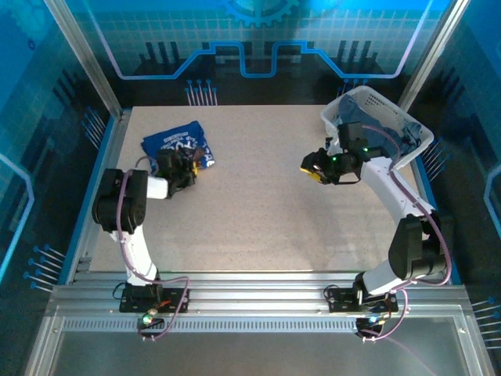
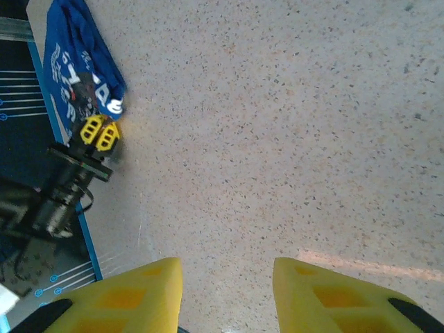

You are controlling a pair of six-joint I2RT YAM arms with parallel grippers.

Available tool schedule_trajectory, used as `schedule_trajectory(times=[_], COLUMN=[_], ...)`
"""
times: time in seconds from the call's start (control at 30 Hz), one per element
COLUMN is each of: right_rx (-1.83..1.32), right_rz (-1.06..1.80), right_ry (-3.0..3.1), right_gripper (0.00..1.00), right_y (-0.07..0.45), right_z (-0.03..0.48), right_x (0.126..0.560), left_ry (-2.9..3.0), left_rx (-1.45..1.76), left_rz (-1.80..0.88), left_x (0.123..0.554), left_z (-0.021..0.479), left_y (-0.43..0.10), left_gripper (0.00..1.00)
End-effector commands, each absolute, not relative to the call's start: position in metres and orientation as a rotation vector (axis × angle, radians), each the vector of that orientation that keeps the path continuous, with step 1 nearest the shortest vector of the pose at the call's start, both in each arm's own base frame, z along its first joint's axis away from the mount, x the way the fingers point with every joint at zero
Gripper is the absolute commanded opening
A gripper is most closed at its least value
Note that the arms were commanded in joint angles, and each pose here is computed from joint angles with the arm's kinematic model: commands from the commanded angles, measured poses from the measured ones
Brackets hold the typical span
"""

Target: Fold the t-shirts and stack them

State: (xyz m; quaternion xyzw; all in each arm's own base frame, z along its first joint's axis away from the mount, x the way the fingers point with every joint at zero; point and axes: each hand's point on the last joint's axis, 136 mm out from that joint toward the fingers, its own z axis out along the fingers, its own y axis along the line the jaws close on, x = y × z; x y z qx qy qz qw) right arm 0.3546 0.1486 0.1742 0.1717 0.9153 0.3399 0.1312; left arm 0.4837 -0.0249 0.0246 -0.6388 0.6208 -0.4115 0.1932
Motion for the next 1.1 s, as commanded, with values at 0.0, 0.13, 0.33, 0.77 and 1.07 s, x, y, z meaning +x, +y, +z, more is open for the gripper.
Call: schedule_trajectory(times=[0.0,0.13,0.33,0.77,1.07], right_rx=[0.452,0.439,0.427,0.176,0.13], right_rz=[1.019,1.017,1.016,1.213,1.312], right_ry=[2.658,2.664,2.684,2.44,2.155], right_gripper=[0.41,0.41,0.41,0.48,0.62], right_y=[0.162,0.168,0.176,0.212,0.213], right_z=[0.181,0.181,0.177,0.237,0.297], right_x=[0.36,0.362,0.361,0.366,0.365], left_ry=[2.092,2.162,2.127,2.103,2.01], left_rx=[-1.703,-1.665,-1.625,-1.522,-1.414], left_rz=[-1.102,-1.004,-1.032,-0.964,-0.64], left_x=[0.458,0.455,0.497,0.528,0.469], left_z=[-0.003,0.008,0.021,0.054,0.142], left_y=[-0.012,0.028,0.052,0.06,0.084], left_gripper=[0.17,0.21,0.23,0.44,0.77])
